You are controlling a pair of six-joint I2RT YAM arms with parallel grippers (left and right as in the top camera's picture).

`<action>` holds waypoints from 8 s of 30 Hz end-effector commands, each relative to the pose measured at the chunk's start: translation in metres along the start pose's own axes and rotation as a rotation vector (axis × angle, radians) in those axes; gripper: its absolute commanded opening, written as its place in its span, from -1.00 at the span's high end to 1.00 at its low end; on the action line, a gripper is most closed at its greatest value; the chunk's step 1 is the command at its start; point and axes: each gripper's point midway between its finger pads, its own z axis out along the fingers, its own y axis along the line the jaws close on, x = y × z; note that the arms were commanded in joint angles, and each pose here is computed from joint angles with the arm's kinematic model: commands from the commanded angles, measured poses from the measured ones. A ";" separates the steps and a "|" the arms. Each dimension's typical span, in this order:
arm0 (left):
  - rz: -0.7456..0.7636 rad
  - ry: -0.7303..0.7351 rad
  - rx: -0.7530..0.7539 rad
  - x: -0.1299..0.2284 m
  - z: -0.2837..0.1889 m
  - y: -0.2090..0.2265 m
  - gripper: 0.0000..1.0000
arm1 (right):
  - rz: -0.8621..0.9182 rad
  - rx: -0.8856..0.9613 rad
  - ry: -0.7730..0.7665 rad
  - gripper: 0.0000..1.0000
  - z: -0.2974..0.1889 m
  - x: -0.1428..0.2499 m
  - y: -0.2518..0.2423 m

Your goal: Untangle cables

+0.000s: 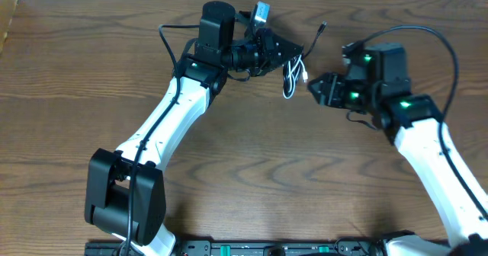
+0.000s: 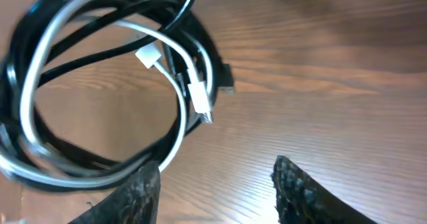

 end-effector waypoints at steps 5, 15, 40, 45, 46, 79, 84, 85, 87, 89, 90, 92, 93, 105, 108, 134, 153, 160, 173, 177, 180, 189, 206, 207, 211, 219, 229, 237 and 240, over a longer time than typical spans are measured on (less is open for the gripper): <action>0.016 -0.020 0.018 -0.006 -0.004 -0.015 0.85 | 0.093 -0.063 0.034 0.03 0.038 0.000 0.014; 0.016 -0.020 0.018 -0.006 -0.004 -0.015 0.85 | 0.151 -0.126 0.021 0.37 0.083 -0.009 0.014; 0.228 0.009 -0.308 0.005 -0.022 0.069 0.85 | -0.125 0.179 -0.003 0.98 -0.021 0.006 -0.025; 0.442 0.129 0.025 0.022 -0.014 0.007 0.66 | -0.119 0.255 0.079 0.98 -0.018 0.024 -0.044; 0.459 0.144 0.058 0.025 -0.013 0.001 0.66 | -0.119 0.264 0.084 0.98 -0.016 0.025 -0.047; 0.330 0.279 -0.068 0.065 0.015 0.049 -0.37 | -0.139 0.328 0.209 0.98 0.017 0.050 -0.062; 0.327 0.319 -0.087 0.080 0.032 0.058 -0.37 | -0.134 0.326 0.203 0.98 0.018 0.049 -0.061; 0.327 0.324 -0.095 0.082 0.035 0.060 -0.37 | -0.134 0.326 0.201 0.98 0.018 0.048 -0.061; 0.330 0.325 -0.128 0.085 0.041 0.068 -0.29 | -0.135 0.325 0.200 0.98 0.018 0.048 -0.061; 0.336 0.317 -0.150 0.085 0.043 0.071 -0.15 | -0.135 0.325 0.200 0.98 0.018 0.048 -0.061; 0.340 0.310 -0.163 0.084 0.044 0.073 -0.04 | -0.135 0.320 0.200 0.98 0.018 0.048 -0.060; 0.339 0.291 -0.201 0.080 0.044 0.079 0.24 | -0.136 0.312 0.195 0.98 0.018 0.047 -0.058; 0.337 0.281 -0.225 0.078 0.043 0.083 0.33 | -0.137 0.305 0.192 0.98 0.017 0.046 -0.056; 0.215 0.168 -0.443 0.060 0.032 0.116 0.85 | -0.063 -0.167 0.073 0.98 -0.061 0.013 0.016; 0.196 0.145 -0.462 0.054 0.029 0.120 0.85 | -0.058 -0.303 0.058 0.98 -0.082 0.009 0.031; 0.066 0.136 0.070 0.006 0.009 0.021 0.85 | -0.012 -0.036 -0.002 0.46 -0.058 -0.009 -0.024; -0.296 0.130 0.082 -0.001 0.009 0.010 0.85 | 0.012 -0.055 -0.081 -0.08 -0.028 -0.032 -0.001; -0.137 0.139 0.103 0.003 0.011 0.006 0.85 | 0.069 -0.049 -0.078 -0.22 -0.009 -0.031 0.009; -0.048 0.150 0.114 0.007 0.013 0.004 0.85 | 0.132 -0.060 -0.011 0.83 0.017 -0.023 0.000; -0.013 0.162 0.123 0.009 0.013 0.003 0.85 | 0.125 -0.095 -0.005 0.98 0.016 -0.023 0.006; 0.019 0.164 0.128 0.010 0.012 0.003 0.85 | 0.122 -0.098 0.000 0.98 0.016 -0.022 0.007; 0.278 0.228 0.176 0.027 0.009 0.005 0.85 | -0.109 -0.200 0.032 0.20 0.010 -0.014 0.026; 0.112 0.156 0.007 0.018 0.013 0.041 0.85 | -0.155 -0.217 -0.028 0.28 -0.020 -0.032 0.048; 0.092 0.146 -0.010 0.017 0.013 0.044 0.85 | -0.137 -0.164 -0.026 0.25 -0.019 -0.031 0.038; 0.086 0.141 -0.015 0.016 0.014 0.044 0.85 | -0.095 0.011 -0.012 0.19 -0.019 -0.024 0.005; 0.046 0.128 -0.056 0.016 0.013 0.053 0.85 | -0.241 0.027 0.018 0.06 -0.025 -0.019 0.006; -0.098 0.127 -0.069 0.017 0.014 0.054 0.85 | -0.224 -0.152 -0.007 0.21 -0.018 -0.025 0.051; -0.106 0.127 -0.070 0.017 0.014 0.054 0.85 | -0.171 -0.137 -0.003 0.25 0.008 -0.021 0.063; -0.107 0.127 -0.070 0.017 0.014 0.054 0.85 | -0.134 -0.115 0.003 0.33 0.013 -0.019 0.061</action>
